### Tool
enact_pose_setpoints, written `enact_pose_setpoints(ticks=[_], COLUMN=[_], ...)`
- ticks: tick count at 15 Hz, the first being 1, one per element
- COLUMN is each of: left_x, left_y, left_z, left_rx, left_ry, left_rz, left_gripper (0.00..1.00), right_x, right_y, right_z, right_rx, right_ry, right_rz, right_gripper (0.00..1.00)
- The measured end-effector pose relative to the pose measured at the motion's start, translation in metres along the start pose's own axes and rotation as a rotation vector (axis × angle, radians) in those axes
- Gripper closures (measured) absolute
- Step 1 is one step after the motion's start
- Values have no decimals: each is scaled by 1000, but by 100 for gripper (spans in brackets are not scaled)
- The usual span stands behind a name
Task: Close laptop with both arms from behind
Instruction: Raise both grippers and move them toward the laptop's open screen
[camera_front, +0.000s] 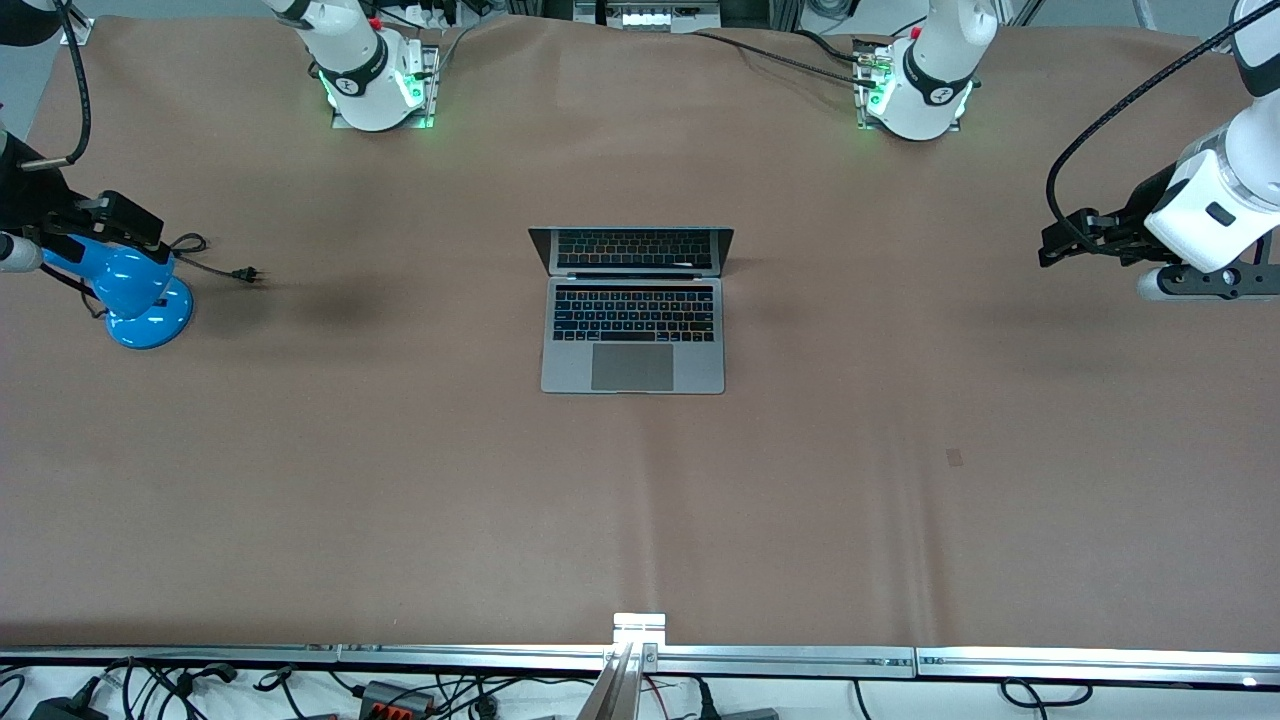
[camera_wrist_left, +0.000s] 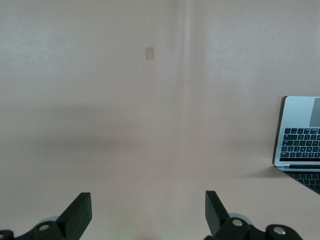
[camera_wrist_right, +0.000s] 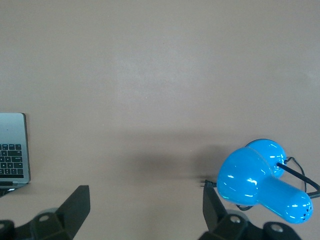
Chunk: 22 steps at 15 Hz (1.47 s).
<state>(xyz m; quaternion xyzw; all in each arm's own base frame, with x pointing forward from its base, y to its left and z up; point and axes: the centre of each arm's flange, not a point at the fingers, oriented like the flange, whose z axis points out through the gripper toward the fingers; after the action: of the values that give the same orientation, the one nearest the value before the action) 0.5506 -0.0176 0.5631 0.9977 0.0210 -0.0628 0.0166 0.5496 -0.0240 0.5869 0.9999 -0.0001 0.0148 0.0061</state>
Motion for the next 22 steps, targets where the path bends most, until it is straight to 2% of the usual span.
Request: enact_pose_setpoints(ticks=[5,6,8,9,11,15,16,17,18,20,22], left_x=[-1,-1,-2,-3,-5,-11,-12,-14,-16,-21,-24], left_y=[0,0,0,0,1,12,14,15,18,25,38], left_z=[1,1,1,2,4,6,7,8,10,13,15], left_rx=[1,1,1,2,4,11,12,12,8,-21,-42], left_ry=[-9,-10,-18,-26,-45,-80,-88,-103,-125,-162,-182], left_rz=[-1,-1,-15,-26,-34,-22,-19,-17,-13,-2,17], left_gripper=[0,7,26,38,57,96,99,99,99,99,99], right_x=[0,0,0,-1,-1,-4,-4,-4,-4,-5,-6], right_y=[0,-1,-1,-1,-1,-3,-3,-3,-5,-13,-30], right_z=[0,0,0,0,1,3,3,3,3,5,14], right_rx=[0,0,0,0,1,1,1,1,2,2,6], right_ry=[-1,-2,-5,-6,-14,-34,-37,-39,-40,-52,-93], right_rz=[0,-1,-3,-4,-5,-8,-8,-9,-12,-29,-68], right_gripper=[0,0,0,7,31,67,77,91,99,99,99])
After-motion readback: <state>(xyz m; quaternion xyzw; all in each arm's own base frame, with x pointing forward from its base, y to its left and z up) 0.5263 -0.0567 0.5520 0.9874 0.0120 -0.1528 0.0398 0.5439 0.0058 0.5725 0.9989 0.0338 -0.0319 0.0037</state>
